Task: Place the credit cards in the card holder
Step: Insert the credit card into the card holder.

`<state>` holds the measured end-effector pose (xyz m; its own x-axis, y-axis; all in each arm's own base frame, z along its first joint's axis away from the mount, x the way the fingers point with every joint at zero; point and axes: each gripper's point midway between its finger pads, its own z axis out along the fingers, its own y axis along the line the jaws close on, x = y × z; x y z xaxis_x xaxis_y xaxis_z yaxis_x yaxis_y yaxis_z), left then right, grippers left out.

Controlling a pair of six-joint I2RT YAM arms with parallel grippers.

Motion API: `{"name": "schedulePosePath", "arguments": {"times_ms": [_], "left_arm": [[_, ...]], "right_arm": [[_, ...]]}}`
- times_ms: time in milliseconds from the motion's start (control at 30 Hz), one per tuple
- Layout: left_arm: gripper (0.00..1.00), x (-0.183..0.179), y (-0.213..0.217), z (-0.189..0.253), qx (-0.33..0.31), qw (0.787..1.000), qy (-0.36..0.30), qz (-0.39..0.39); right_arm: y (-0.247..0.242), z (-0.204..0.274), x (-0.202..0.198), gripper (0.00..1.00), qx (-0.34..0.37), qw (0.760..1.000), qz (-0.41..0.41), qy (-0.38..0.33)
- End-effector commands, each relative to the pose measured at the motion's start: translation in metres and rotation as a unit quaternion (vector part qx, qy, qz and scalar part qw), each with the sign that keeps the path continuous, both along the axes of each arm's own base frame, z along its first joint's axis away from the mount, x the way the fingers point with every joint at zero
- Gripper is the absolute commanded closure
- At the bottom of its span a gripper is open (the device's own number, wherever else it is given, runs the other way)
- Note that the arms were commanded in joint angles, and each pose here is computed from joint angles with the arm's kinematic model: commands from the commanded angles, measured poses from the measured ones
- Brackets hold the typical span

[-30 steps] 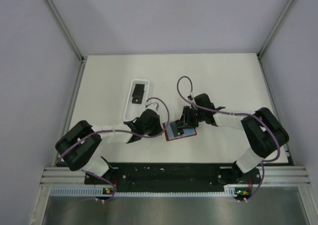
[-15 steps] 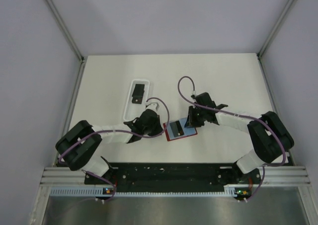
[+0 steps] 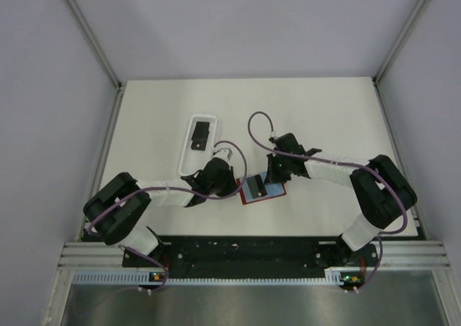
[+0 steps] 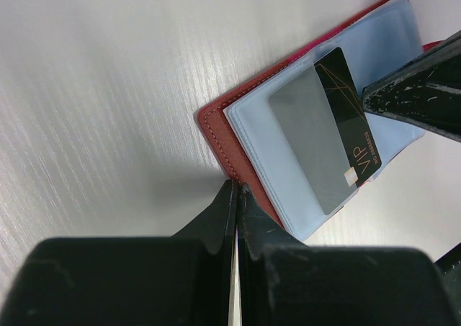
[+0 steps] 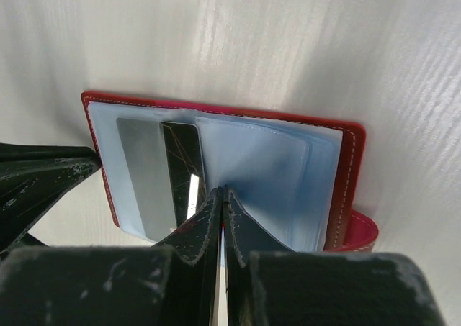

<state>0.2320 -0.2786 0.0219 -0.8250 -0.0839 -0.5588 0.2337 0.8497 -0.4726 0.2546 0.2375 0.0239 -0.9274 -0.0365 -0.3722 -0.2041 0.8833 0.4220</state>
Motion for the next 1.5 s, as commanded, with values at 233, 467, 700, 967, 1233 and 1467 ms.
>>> {"name": "schedulePosePath", "arguments": {"times_ms": [233,467,700,967,1233,1467], "left_arm": [[1.00,-0.012,0.001,-0.012,0.007,0.999,0.027,-0.014],[1.00,-0.013,0.000,-0.012,0.001,0.999,0.028,-0.015],[1.00,-0.012,0.003,0.008,-0.003,1.000,0.013,-0.015],[1.00,0.007,0.029,0.096,0.006,0.996,-0.084,0.032],[0.71,0.004,0.089,0.114,0.070,0.983,-0.096,0.141],[0.50,-0.007,0.127,0.117,0.085,0.971,-0.111,0.193]], "right_arm": [[0.037,-0.001,-0.014,1.00,0.008,0.998,0.056,-0.005],[0.048,0.008,-0.017,1.00,0.028,0.997,0.072,-0.006],[0.014,0.032,0.002,0.94,-0.040,0.996,0.015,-0.075],[0.021,0.087,0.027,0.65,-0.014,0.990,-0.010,-0.142],[0.099,0.103,0.061,0.54,0.085,0.991,0.008,-0.098],[0.167,0.095,0.082,0.49,0.117,0.990,0.027,-0.072]]}}
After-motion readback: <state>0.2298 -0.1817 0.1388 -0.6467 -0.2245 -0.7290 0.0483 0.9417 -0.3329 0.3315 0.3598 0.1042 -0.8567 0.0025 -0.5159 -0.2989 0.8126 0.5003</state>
